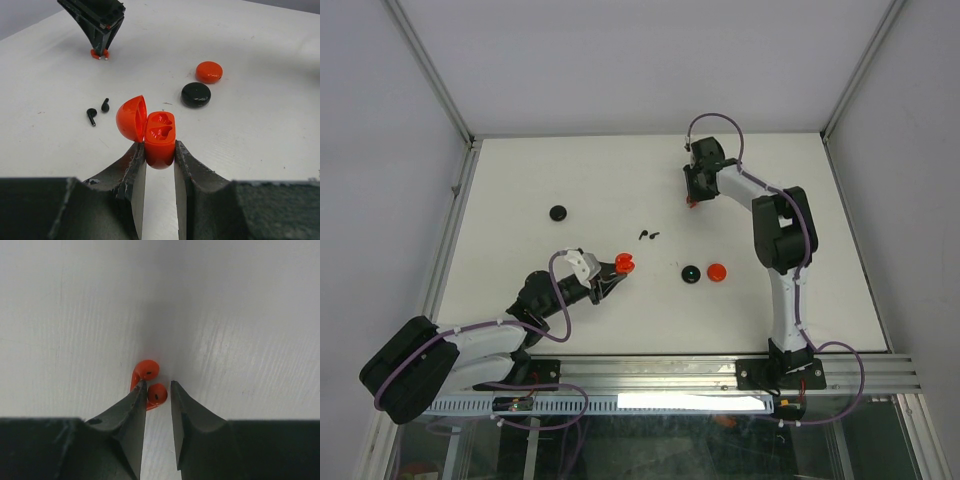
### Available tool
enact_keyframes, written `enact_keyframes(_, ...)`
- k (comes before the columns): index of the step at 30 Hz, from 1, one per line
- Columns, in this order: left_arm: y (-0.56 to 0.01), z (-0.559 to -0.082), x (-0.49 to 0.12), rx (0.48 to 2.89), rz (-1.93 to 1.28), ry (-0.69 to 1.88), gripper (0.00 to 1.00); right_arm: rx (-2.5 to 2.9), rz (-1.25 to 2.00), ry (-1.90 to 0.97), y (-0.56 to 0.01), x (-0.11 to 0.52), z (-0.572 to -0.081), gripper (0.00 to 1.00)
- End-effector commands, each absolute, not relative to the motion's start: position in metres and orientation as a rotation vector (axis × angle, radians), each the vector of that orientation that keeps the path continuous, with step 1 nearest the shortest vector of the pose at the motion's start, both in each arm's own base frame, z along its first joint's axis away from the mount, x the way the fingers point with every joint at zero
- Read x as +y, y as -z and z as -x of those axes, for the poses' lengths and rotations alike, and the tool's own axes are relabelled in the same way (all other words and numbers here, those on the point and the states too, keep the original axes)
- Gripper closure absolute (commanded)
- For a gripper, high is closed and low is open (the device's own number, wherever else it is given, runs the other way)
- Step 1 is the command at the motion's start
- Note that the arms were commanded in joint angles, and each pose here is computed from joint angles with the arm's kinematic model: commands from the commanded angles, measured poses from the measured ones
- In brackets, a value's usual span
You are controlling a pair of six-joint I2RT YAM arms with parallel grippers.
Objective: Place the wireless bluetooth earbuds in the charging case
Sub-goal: Pick up the earbud from the center of the board.
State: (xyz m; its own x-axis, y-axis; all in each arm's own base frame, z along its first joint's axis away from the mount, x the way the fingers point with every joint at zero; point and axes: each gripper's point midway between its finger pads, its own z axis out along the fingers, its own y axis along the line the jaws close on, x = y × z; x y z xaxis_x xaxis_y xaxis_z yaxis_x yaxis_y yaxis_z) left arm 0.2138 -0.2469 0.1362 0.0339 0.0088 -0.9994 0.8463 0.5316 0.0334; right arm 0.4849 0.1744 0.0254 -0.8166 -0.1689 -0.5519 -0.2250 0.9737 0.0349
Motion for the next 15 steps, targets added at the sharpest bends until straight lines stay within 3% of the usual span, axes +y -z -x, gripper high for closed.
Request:
enact_keyframes(1, -0.15, -0.216, -0.251, 1.332, -0.833, 0.76, 1.0, 2.603, 0.312, -0.061, -0.011, 0.163, -0.482, 0.72)
enact_keyframes(15, -0.148, -0.212, -0.254, 1.332, -0.86, 0.776, 1.0, 2.74, 0.365, 0.039, -0.013, 0.143, -0.43, 0.78)
